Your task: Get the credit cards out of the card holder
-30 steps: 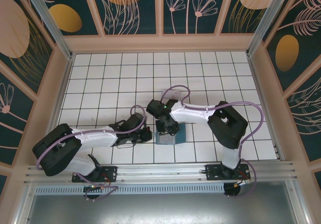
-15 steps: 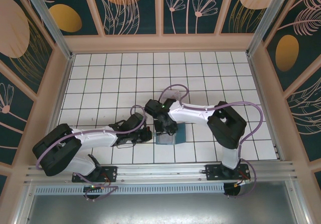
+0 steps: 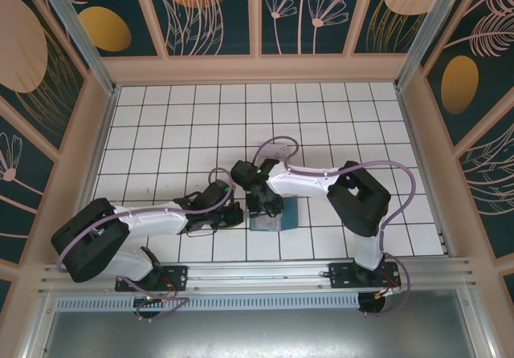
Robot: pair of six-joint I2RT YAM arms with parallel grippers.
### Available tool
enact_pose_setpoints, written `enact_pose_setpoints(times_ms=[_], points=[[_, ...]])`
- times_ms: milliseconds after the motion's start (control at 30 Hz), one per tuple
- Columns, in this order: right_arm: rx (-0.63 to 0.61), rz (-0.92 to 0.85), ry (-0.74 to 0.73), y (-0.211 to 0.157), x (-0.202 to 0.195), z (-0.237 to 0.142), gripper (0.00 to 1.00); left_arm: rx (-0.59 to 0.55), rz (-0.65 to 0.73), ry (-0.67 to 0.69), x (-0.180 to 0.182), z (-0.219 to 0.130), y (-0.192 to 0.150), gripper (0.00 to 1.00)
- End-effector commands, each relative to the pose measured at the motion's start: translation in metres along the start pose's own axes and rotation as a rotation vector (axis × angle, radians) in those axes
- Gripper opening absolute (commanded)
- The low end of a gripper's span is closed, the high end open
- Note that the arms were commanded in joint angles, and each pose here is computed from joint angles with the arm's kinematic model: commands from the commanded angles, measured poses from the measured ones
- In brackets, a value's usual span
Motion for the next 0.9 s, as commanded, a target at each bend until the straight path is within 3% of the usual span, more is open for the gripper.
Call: enact_pose_setpoints(times_ms=[0,467,867], points=[[0.065,-0.011,-0.074,-0.013,-0.008,0.02,0.42,0.002,0.0,0.001,0.003,-0.002,0.0,0.04],[0.006,-0.012,-0.048,-0.002,-0.002,0.001,0.17,-0.046,0.003,0.008,-0.002,-0.013,0.008,0.04],[-0.073,0.005,0.086,0.014,0.021,-0.02,0.13,-0.098,0.004,-0.045,-0.022,-0.042,0.018,0.05]])
Point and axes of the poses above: each hand's point on the last joint's axis, 136 mm out from that joint toward the fingers, its own z axis out along the fingers, its own x axis along the line the jaws close on, y = z × x, the point moved 2 cm from there along -z, back along the fingers, and after that the axes turned 15 degrees about -z, right-handed, at the moved point
